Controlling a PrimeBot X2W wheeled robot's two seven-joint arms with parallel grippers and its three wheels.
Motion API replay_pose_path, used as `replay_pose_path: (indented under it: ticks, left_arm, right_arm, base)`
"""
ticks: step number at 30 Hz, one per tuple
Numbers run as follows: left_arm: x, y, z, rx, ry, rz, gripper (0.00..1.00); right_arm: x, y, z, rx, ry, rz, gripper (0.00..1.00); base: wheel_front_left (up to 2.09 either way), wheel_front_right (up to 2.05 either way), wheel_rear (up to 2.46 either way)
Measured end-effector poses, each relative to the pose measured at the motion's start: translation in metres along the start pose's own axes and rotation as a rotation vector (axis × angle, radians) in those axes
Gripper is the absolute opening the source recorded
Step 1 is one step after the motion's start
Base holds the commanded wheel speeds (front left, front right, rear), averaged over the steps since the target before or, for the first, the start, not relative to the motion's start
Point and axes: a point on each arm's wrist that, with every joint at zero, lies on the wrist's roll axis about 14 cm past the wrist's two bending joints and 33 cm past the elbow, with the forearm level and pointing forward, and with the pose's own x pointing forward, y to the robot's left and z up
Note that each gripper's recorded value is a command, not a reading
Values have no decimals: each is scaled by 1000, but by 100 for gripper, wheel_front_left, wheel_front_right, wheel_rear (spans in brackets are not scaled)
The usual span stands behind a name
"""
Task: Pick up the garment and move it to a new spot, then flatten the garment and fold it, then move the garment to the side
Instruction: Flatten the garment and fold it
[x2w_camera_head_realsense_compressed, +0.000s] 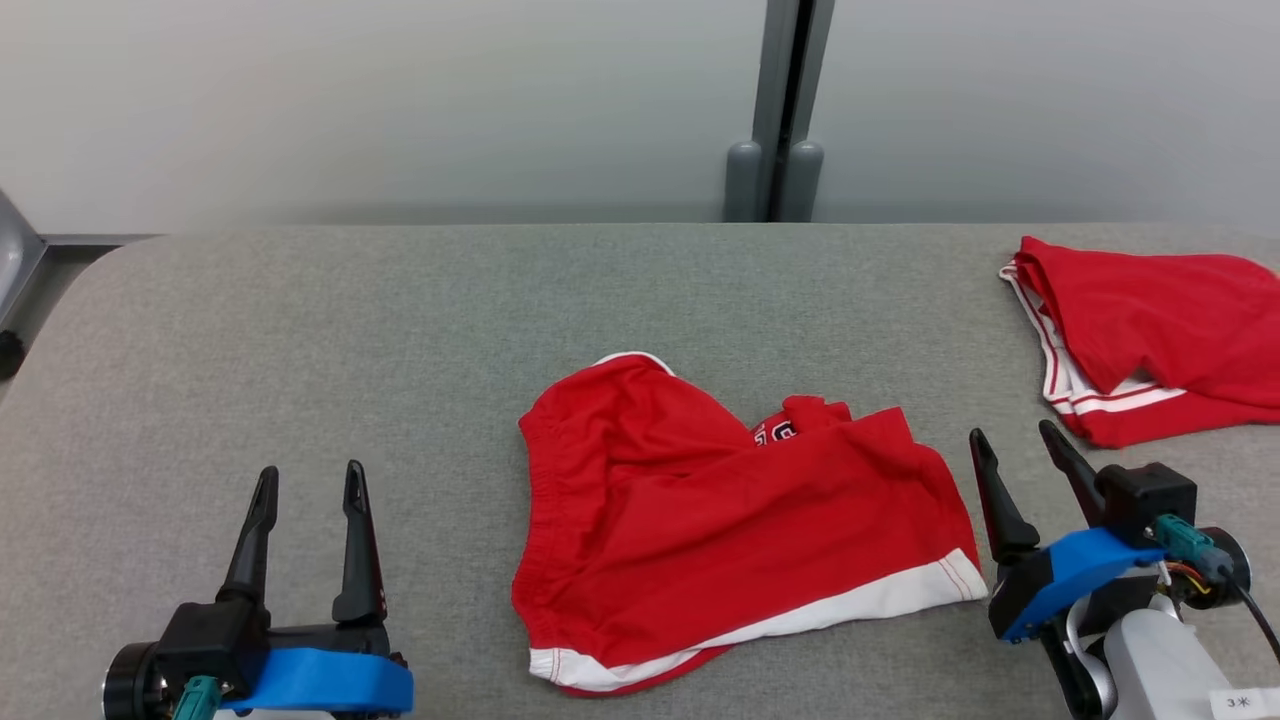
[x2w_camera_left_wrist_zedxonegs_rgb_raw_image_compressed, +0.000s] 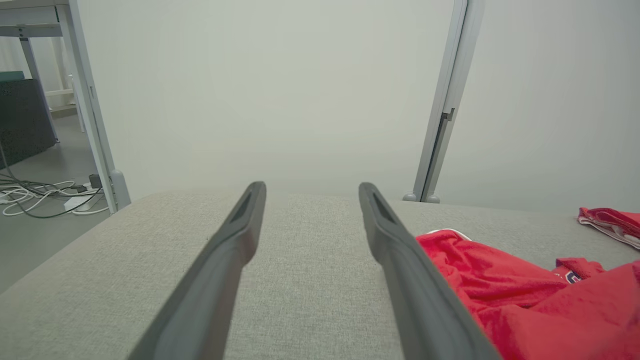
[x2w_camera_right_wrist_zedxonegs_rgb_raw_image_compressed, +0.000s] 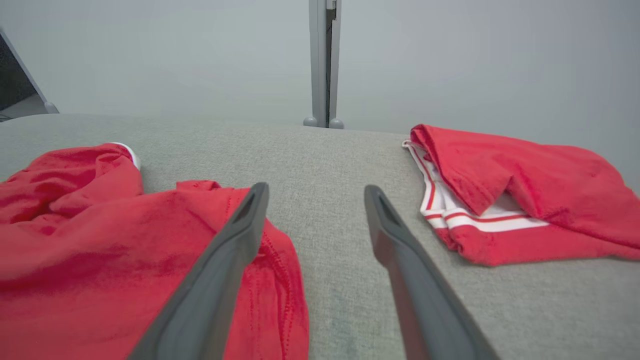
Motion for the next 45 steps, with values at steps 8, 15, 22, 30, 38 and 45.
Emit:
replay_pose_path:
  ticks: [8,15,22,30,38,45]
  left_arm:
    - [0,-13,2,-1,-7,-40,100]
    - [-5,-13,-1,16,5,-46,100]
    - [-12,-10,-5,28,18,-35,100]
    - [-17,-7,-9,34,32,-23,100]
    - [-18,-10,-15,31,53,-41,100]
    - [-21,-47,-36,12,120,-170,100]
  right_arm:
    - [-36,-15,25,30,-122,-76,100]
    - [-64,-15,34,36,-159,-112,100]
    - [-79,-2,35,44,-140,-97,100]
    - [-82,12,33,43,-113,-64,100]
    - [-82,16,23,52,-68,-52,100]
    - [-74,20,-5,37,27,-32,100]
  base:
    - [0,0,0]
    - [0,0,0]
    - [0,0,0]
    - [0,0,0]
    - [0,0,0]
    - [0,0,0]
